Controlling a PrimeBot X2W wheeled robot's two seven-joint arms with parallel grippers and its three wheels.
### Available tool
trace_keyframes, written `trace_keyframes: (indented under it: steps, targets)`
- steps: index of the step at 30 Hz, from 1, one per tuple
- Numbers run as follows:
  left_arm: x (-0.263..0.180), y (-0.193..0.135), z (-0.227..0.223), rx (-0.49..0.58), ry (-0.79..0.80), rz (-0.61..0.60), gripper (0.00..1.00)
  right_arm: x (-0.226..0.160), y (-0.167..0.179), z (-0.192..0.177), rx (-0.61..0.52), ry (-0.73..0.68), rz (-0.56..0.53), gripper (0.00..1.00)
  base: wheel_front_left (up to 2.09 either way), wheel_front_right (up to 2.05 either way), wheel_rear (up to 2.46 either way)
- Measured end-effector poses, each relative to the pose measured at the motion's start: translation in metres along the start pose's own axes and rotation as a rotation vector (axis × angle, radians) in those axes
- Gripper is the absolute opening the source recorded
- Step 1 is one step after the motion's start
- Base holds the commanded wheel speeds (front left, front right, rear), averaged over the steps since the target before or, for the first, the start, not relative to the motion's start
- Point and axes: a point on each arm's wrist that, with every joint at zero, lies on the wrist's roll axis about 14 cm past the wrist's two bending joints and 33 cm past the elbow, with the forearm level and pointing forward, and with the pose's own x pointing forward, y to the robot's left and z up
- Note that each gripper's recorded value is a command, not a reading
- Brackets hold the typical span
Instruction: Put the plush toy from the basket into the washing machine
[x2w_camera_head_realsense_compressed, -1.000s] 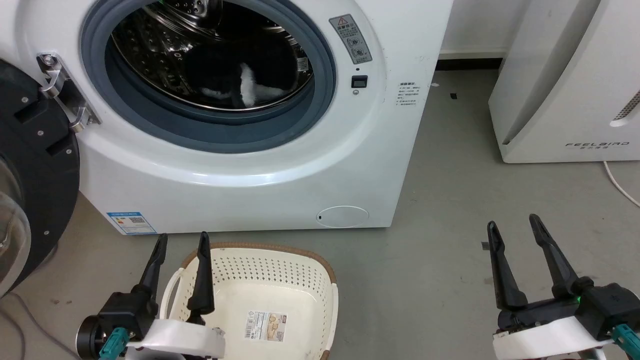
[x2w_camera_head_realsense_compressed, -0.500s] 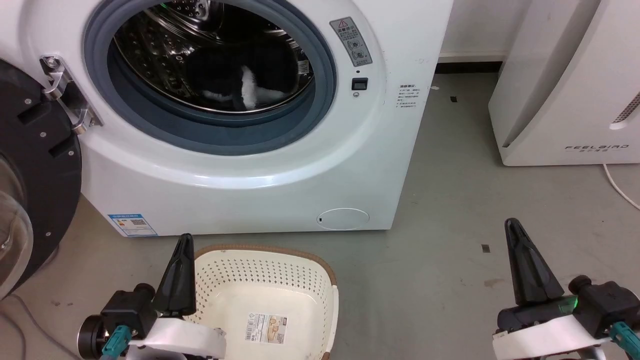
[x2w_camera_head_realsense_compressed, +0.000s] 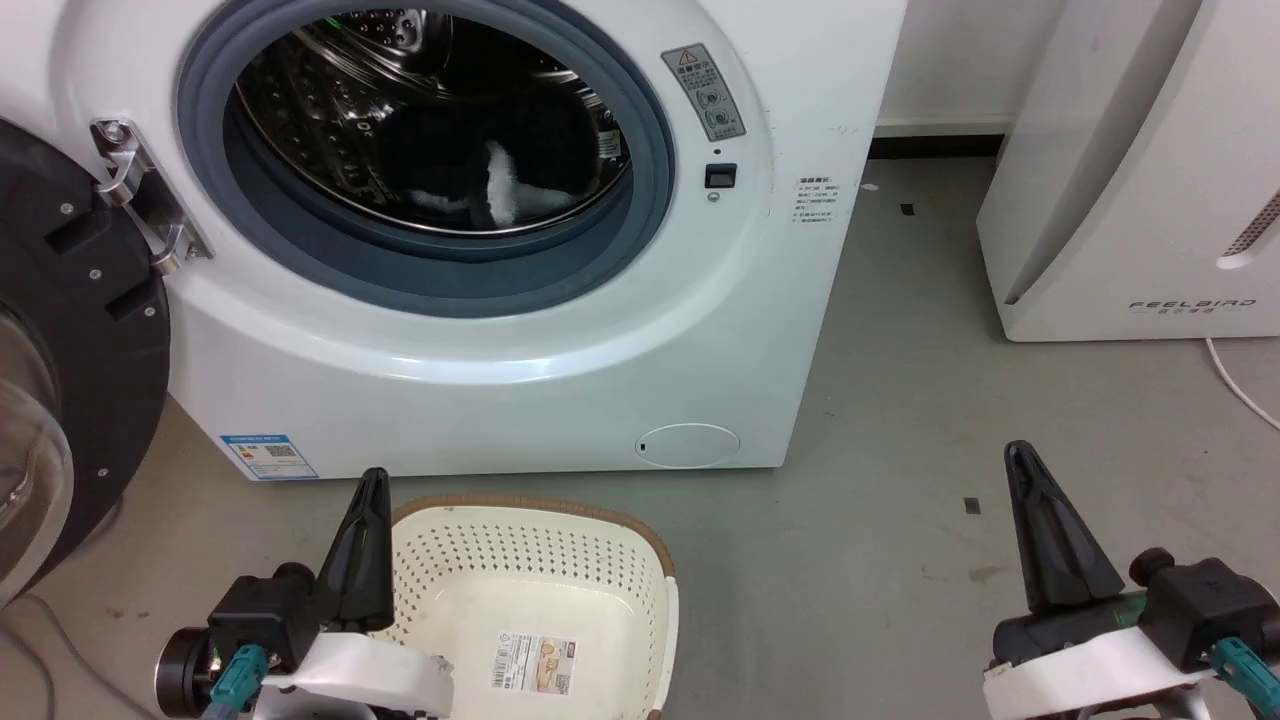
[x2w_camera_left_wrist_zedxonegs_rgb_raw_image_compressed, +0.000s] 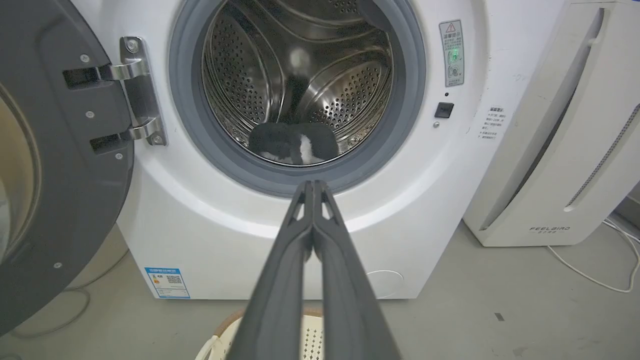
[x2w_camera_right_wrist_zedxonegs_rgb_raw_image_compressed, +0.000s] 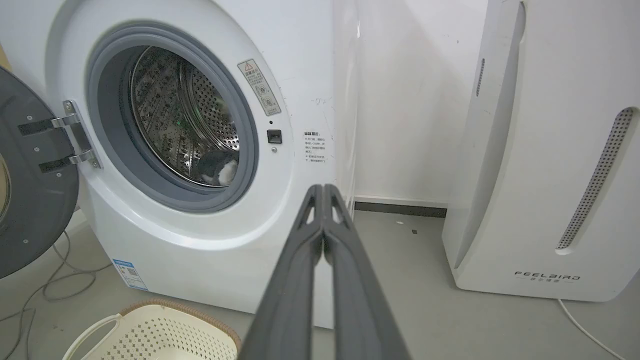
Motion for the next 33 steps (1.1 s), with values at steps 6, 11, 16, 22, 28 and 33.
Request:
trace_keyframes:
  steps: [6,11,16,22,28,33]
  targets:
    - [-0.0004,0.0002,0.0017,0.010,0.001,0.001,0.00,-0.0004,0.0003,0.0002,-0.002,0.006,0.001,0.00,0.00,0.00,0.00]
    - [-0.0009,0.0000,0.0021,0.018,0.008,0.001,0.00,-0.0007,0.0007,-0.0003,-0.006,0.016,0.002,0.00,0.00,0.00,0.00]
    - [-0.0014,0.0003,0.0029,0.027,0.013,0.003,0.00,-0.0010,0.0009,-0.0009,-0.011,0.025,0.004,0.00,0.00,0.00,0.00]
    - [-0.0018,0.0002,0.0045,0.036,0.014,0.003,0.00,-0.0015,0.0013,-0.0013,-0.013,0.032,0.005,0.00,0.00,0.00,0.00]
    - [-0.0024,0.0004,0.0056,0.044,0.018,0.006,0.00,-0.0019,0.0016,-0.0012,-0.020,0.038,0.006,0.00,0.00,0.00,0.00]
    - [-0.0028,0.0002,0.0071,0.049,0.020,0.006,0.00,-0.0023,0.0018,-0.0020,-0.022,0.050,0.007,0.00,0.00,0.00,0.00]
